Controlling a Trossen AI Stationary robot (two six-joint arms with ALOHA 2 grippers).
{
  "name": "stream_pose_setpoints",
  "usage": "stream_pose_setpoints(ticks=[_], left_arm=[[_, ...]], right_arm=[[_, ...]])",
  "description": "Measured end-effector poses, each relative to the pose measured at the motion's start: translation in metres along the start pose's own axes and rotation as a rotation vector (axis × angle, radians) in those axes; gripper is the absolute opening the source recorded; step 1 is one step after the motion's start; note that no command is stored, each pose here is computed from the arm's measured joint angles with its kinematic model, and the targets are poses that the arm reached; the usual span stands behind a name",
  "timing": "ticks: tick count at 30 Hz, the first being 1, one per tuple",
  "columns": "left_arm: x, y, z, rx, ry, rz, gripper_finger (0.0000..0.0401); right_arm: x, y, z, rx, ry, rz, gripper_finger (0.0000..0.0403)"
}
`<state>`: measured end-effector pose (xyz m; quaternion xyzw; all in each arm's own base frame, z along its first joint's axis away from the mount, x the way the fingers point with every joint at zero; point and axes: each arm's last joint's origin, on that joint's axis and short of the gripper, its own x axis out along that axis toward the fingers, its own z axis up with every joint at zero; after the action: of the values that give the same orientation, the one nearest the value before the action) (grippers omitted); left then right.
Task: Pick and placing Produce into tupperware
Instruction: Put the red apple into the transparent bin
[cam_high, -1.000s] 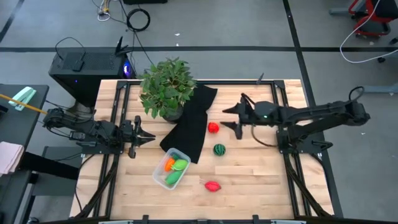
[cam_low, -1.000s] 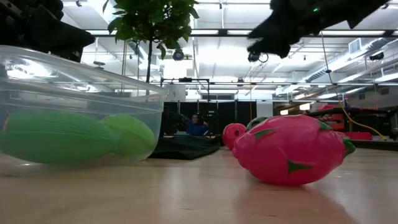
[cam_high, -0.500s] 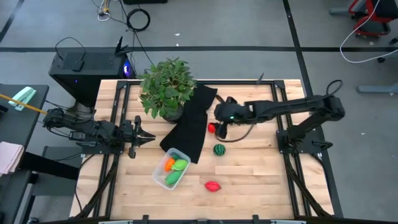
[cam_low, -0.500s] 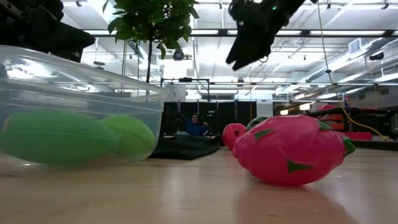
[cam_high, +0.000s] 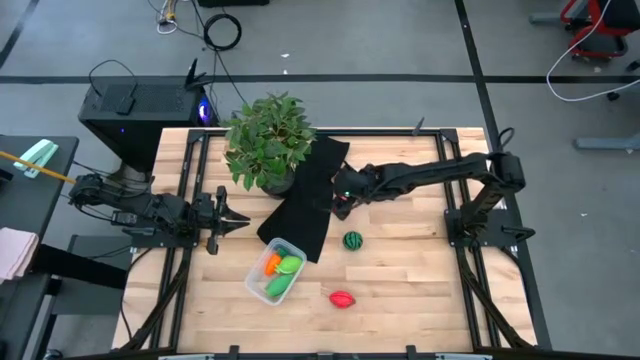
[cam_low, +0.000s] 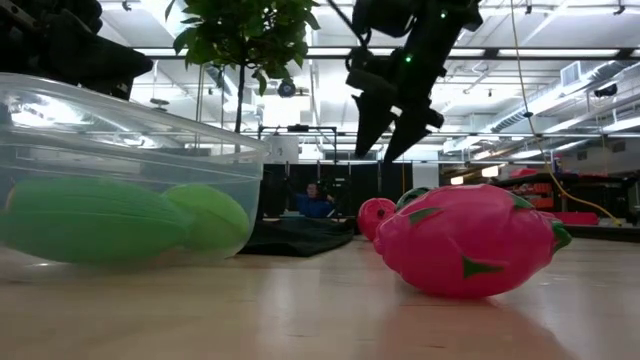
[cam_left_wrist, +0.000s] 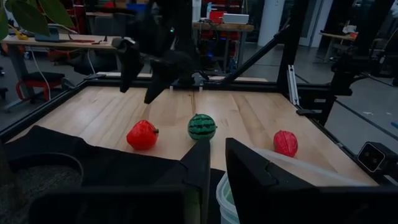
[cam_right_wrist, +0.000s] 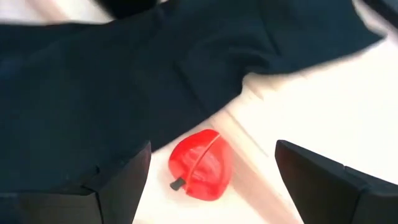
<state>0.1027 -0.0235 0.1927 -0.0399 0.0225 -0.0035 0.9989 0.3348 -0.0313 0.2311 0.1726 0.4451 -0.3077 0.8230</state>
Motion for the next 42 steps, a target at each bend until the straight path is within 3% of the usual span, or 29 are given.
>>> stream_pose_setpoints(ticks=[6, 16, 19, 23, 28, 32, 35, 42], left_arm=[[0.000, 0.000, 0.000, 0.000, 0.000, 0.000, 0.0052], [0.000, 0.000, 0.000, -0.019, 0.002, 0.000, 0.0060], [0.000, 0.000, 0.000, -0.018, 0.002, 0.000, 0.0061], [0.000, 0.000, 0.000, -0.018, 0.002, 0.000, 0.0056], [0.000, 0.000, 0.000, -0.018, 0.003, 0.000, 0.0051], [0.000, 0.000, -0.001, -0.016, 0.009, 0.001, 0.0053], [0.000, 0.000, -0.002, -0.015, 0.019, 0.001, 0.0057], [0.000, 0.000, -0.002, -0.019, 0.022, 0.002, 0.0061]], right_arm=[[0.006, -0.006, 0.006, 0.181, -0.005, -0.001, 0.0345], [-0.003, 0.009, -0.005, 0.262, 0.028, 0.011, 0.0344], [-0.012, 0.023, -0.008, 0.231, -0.014, 0.031, 0.0344], [-0.017, 0.031, -0.014, 0.115, -0.086, -0.030, 0.0344], [-0.010, 0.026, -0.011, 0.124, -0.066, -0.040, 0.0344], [0.015, 0.022, -0.003, 0.088, -0.067, -0.066, 0.0347], [0.030, 0.018, 0.004, 0.133, -0.087, -0.056, 0.0349], [0.028, 0.014, 0.006, 0.150, -0.065, -0.036, 0.0346]])
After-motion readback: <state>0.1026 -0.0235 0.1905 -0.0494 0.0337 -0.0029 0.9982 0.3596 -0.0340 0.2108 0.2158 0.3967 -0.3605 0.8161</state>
